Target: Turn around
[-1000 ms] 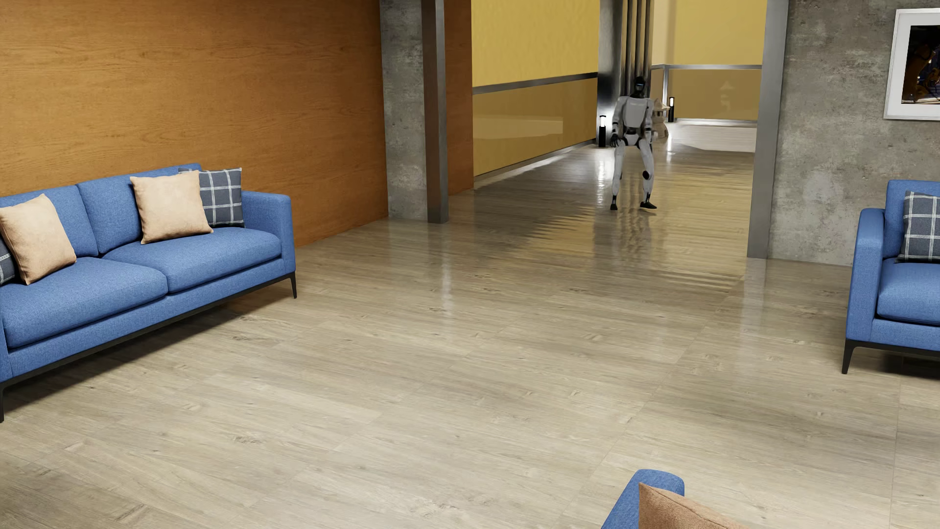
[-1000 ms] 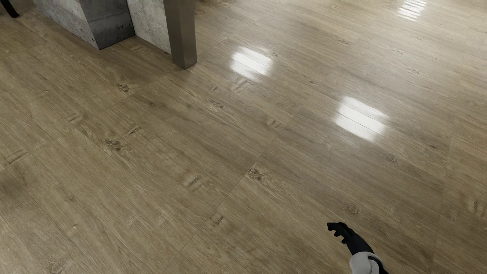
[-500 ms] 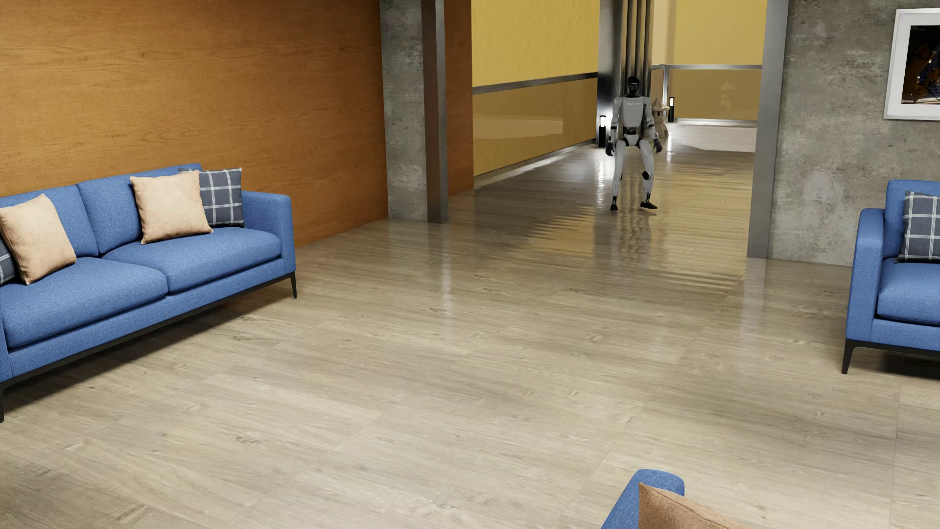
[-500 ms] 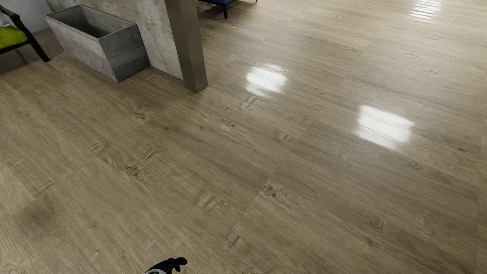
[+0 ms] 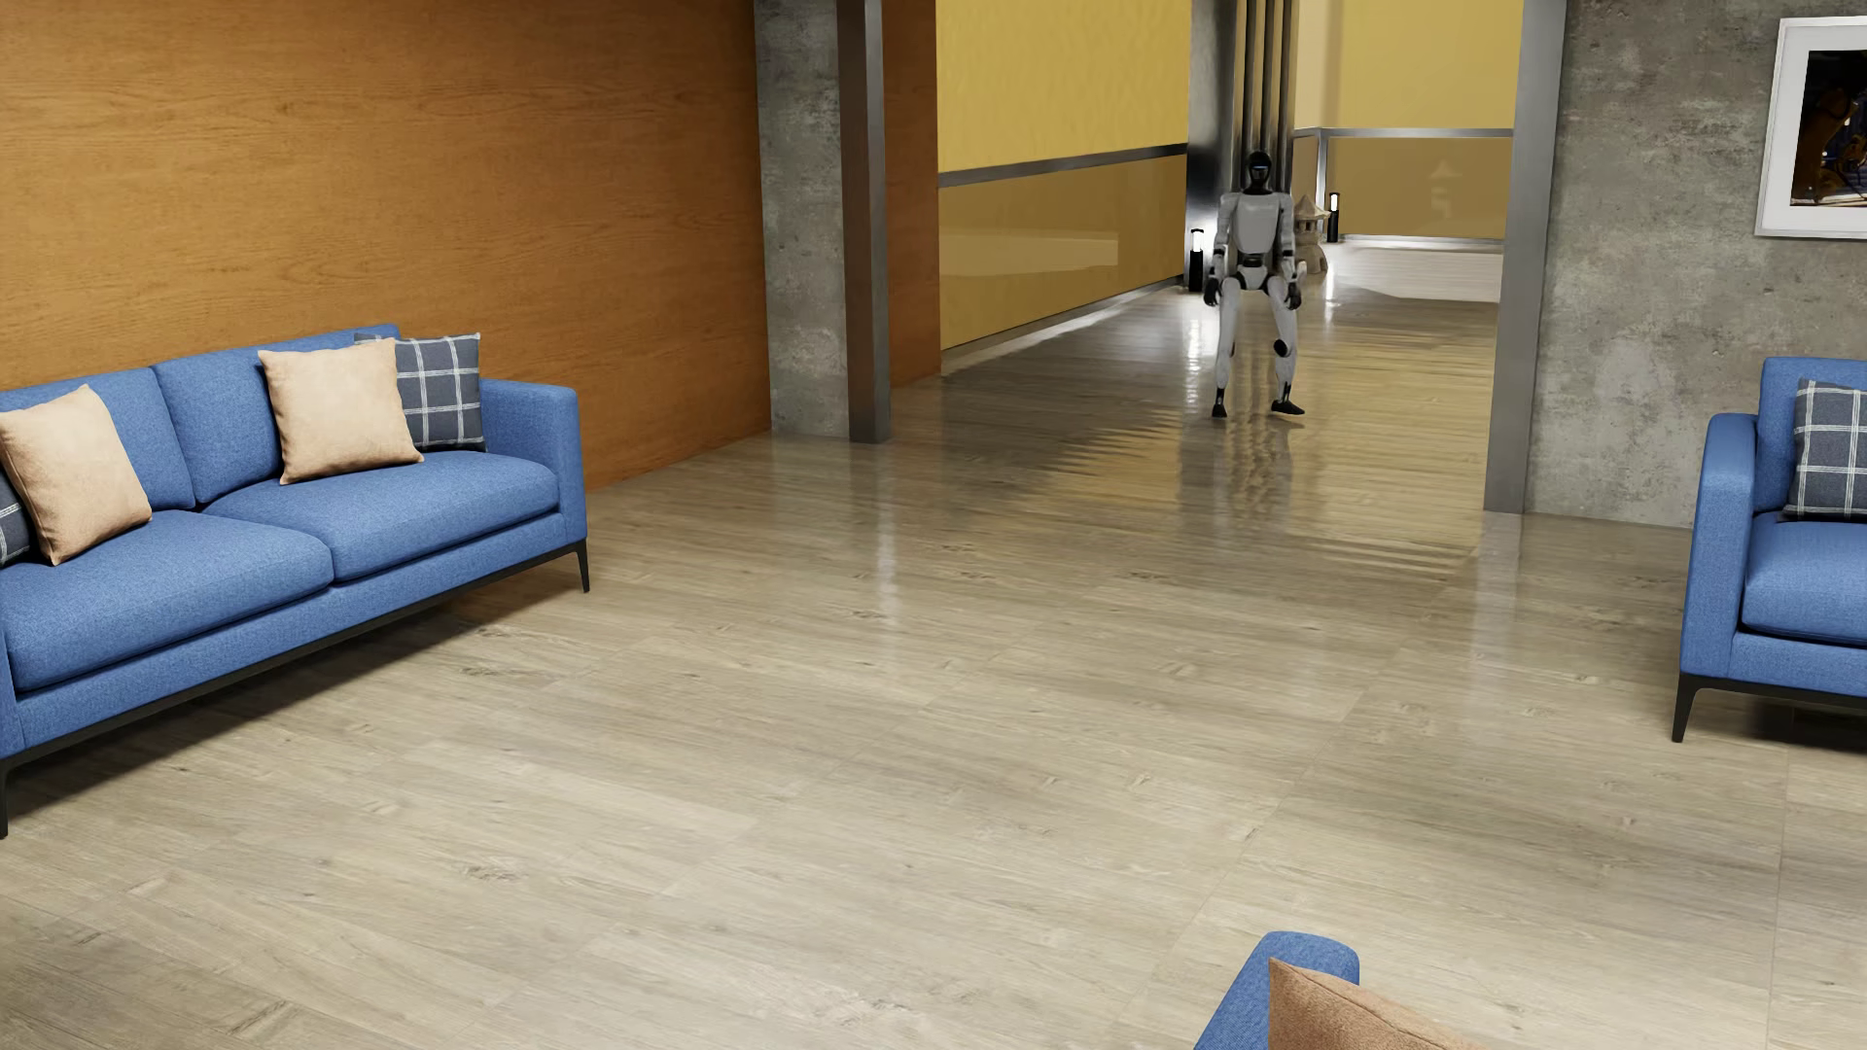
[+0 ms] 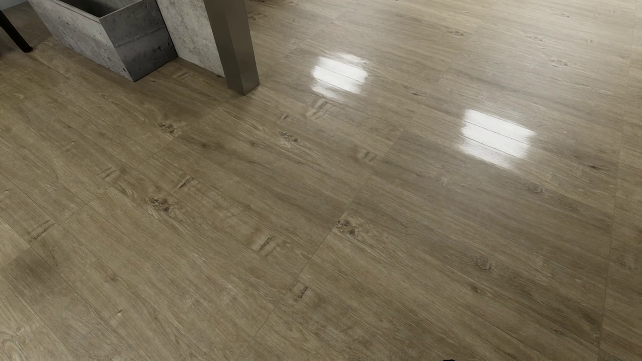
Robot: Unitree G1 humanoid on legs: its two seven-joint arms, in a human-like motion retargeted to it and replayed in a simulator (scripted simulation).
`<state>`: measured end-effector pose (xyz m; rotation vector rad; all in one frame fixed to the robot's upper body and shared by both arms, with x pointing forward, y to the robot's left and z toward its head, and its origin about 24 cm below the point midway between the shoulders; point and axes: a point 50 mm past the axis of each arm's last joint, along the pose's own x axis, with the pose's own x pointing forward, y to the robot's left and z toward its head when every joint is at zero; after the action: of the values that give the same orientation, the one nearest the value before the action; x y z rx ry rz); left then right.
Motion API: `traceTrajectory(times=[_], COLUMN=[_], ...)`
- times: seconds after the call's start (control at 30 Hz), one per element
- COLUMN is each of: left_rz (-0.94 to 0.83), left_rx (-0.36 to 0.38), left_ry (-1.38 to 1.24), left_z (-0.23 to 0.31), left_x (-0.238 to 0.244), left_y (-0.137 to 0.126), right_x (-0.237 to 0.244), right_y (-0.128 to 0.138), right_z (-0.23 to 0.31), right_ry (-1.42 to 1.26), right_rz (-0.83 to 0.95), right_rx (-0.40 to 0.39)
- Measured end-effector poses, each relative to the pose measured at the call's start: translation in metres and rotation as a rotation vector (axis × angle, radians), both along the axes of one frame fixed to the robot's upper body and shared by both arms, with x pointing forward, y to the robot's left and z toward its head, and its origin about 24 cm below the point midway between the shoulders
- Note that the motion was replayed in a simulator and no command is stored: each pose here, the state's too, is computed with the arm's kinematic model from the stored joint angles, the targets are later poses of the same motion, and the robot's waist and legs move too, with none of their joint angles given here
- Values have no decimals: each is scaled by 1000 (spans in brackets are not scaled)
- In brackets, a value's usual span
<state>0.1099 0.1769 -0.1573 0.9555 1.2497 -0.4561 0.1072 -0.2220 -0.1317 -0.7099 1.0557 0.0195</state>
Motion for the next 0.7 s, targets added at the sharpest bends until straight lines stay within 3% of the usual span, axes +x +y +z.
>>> traceTrajectory(times=[0.17,0.33,0.43,0.53,0.63,0.7], left_rz=[91,65,-22,-101,-184,-301], left_rx=[72,114,84,-3,-95,-94], left_ry=[54,-29,-158,-294,-334,-304], left_z=[-3,8,19,30,34,33], left_x=[-31,-2,37,62,64,62], left_y=[30,46,29,-5,-35,-43], right_x=[9,-26,-53,-70,-60,-41], right_y=[7,13,15,7,-9,-18], right_z=[1,-13,-22,-26,-23,-16], right_ry=[-35,90,213,321,320,227], right_rz=[25,-47,-70,-39,-3,-21], right_rx=[15,41,54,27,-23,-52])
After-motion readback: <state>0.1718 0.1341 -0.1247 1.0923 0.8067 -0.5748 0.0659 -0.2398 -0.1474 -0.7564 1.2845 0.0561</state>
